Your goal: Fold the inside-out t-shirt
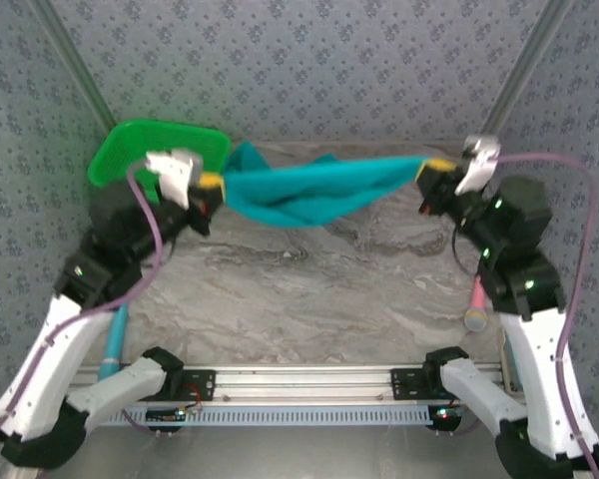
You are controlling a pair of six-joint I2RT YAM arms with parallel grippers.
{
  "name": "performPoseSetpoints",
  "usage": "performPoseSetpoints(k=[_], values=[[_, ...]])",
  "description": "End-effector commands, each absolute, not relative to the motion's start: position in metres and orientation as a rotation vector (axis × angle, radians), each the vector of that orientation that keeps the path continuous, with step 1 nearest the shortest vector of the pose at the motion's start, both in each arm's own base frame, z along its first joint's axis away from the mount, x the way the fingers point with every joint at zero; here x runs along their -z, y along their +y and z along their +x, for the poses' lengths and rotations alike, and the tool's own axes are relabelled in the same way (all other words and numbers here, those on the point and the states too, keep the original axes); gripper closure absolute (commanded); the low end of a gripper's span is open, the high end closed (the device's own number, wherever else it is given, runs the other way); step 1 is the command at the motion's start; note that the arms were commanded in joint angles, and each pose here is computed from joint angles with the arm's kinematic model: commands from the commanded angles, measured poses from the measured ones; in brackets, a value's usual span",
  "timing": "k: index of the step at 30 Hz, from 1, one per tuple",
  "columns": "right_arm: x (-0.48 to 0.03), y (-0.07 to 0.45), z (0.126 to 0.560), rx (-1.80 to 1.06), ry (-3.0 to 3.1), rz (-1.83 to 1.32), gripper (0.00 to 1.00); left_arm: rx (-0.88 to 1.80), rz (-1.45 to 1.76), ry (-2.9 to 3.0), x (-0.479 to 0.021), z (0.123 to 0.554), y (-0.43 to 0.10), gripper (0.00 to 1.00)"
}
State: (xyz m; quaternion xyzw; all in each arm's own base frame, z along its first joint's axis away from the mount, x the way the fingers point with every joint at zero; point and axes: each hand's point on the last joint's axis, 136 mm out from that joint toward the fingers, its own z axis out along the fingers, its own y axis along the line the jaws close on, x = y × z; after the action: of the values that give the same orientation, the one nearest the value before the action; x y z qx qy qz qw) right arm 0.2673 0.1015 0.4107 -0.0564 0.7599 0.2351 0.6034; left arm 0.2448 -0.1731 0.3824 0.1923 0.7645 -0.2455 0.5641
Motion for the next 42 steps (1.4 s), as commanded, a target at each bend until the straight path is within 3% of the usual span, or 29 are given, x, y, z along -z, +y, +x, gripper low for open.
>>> performPoseSetpoints(k=[1,2,4,9,16,20,24,30,34,36,39,42], values=[[-0.269,0.111,0.25,-0.56,2.136,-0.137,0.78,0.736,0.357,2.003,-0.277,0.225,-0.182,0.72],[-0.242,0.114,0.238,-0.582,2.208,-0.143,0.72,0.761,0.323,2.037,-0.258,0.217,-0.18,0.63],[-0.197,0.12,0.218,-0.626,2.325,-0.139,0.63,0.804,0.253,2.109,-0.218,0.201,-0.173,0.61],[-0.176,0.104,0.224,-0.493,2.424,-0.064,0.45,0.814,0.147,2.113,-0.208,0.195,-0.16,0.43],[-0.176,0.144,0.316,-0.548,2.439,-0.146,0.37,0.551,0.113,2.359,-0.187,0.256,-0.177,0.22],[-0.14,0.15,0.357,-0.449,2.534,-0.107,0.36,0.494,0.056,2.476,-0.16,0.298,-0.196,0.19],[-0.099,0.159,0.356,-0.461,2.637,-0.121,0.35,0.461,-0.007,2.552,-0.139,0.334,-0.203,0.18],[-0.04,0.185,0.298,-0.513,2.821,-0.231,0.49,0.429,-0.126,2.583,-0.119,0.383,-0.19,0.18],[-0.034,0.203,0.249,-0.579,2.895,-0.353,0.82,0.443,-0.169,2.624,-0.099,0.409,-0.186,0.18],[-0.042,0.22,0.221,-0.7,2.912,-0.439,0.9,0.455,-0.186,2.64,-0.093,0.421,-0.185,0.18],[-0.065,0.238,0.186,-0.925,2.896,-0.543,0.91,0.406,-0.198,2.645,-0.086,0.44,-0.178,0.18],[-0.082,0.218,0.189,-0.863,2.909,-0.518,0.84,0.346,-0.202,2.661,-0.078,0.455,-0.171,0.18]])
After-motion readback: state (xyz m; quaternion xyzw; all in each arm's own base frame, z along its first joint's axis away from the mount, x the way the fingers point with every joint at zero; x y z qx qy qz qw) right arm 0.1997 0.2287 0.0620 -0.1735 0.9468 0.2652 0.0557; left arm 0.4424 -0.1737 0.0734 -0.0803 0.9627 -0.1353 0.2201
